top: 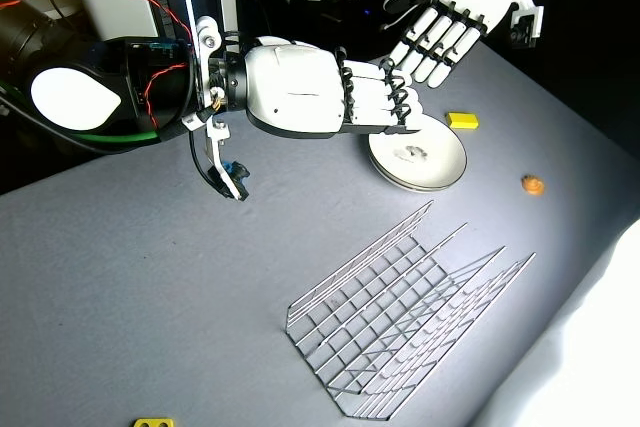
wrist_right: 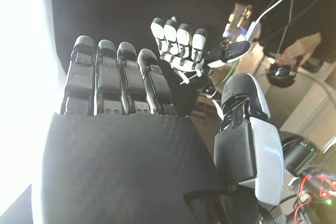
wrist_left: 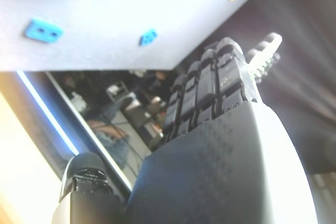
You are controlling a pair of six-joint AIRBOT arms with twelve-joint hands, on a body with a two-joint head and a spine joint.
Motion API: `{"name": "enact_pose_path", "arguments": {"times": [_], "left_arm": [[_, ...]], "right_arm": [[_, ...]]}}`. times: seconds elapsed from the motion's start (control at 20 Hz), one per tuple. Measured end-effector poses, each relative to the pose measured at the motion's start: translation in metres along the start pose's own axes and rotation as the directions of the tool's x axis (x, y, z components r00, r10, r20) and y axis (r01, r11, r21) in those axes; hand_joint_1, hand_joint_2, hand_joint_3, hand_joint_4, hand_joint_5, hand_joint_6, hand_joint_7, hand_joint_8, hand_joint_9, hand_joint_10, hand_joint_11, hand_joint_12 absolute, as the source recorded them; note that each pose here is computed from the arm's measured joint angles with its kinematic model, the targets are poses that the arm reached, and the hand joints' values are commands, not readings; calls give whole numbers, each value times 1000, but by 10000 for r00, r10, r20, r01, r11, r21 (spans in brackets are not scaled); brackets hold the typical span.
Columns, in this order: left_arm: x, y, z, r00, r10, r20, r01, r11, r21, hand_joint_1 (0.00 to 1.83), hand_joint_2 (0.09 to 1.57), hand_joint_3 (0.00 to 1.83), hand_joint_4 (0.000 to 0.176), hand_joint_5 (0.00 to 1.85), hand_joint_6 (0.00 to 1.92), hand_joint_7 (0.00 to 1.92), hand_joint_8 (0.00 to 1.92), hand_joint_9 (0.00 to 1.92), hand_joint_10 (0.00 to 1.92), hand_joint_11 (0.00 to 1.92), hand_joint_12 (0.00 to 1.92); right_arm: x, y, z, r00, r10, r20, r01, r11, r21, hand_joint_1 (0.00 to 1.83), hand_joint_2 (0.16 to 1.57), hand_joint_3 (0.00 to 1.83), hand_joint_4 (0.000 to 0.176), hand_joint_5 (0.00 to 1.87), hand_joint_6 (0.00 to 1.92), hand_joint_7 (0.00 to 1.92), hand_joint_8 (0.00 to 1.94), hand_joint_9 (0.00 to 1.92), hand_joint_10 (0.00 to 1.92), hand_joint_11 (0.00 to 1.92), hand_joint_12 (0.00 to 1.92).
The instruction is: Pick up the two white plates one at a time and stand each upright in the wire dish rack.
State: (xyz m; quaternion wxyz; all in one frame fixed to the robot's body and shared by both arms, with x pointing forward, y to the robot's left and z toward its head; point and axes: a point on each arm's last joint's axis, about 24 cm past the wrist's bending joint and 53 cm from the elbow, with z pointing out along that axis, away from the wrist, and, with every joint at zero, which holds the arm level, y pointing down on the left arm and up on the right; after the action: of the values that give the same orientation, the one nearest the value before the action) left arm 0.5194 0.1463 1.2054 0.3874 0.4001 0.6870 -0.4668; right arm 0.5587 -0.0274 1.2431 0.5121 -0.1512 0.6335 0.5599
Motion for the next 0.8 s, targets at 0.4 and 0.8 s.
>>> {"name": "enact_pose_path", "arguments": {"times": [0.4,0.8], "left_arm": [[26,2,-1,9941,378,-1016,-383,9993,-35,0,991,21,0,0,0,0,0,0,0,0,0],[65,59,-11,9771,-279,-2109,32,9932,-1163,0,1009,22,0,0,0,0,0,0,0,0,0]], "right_arm": [[7,3,0,9987,-423,-292,418,9990,-188,766,1045,0,0,0,0,0,0,0,0,0,0],[7,1,-1,9991,-142,-412,131,9996,-258,1257,965,4,0,117,8,57,2,60,3,0,432]]}}
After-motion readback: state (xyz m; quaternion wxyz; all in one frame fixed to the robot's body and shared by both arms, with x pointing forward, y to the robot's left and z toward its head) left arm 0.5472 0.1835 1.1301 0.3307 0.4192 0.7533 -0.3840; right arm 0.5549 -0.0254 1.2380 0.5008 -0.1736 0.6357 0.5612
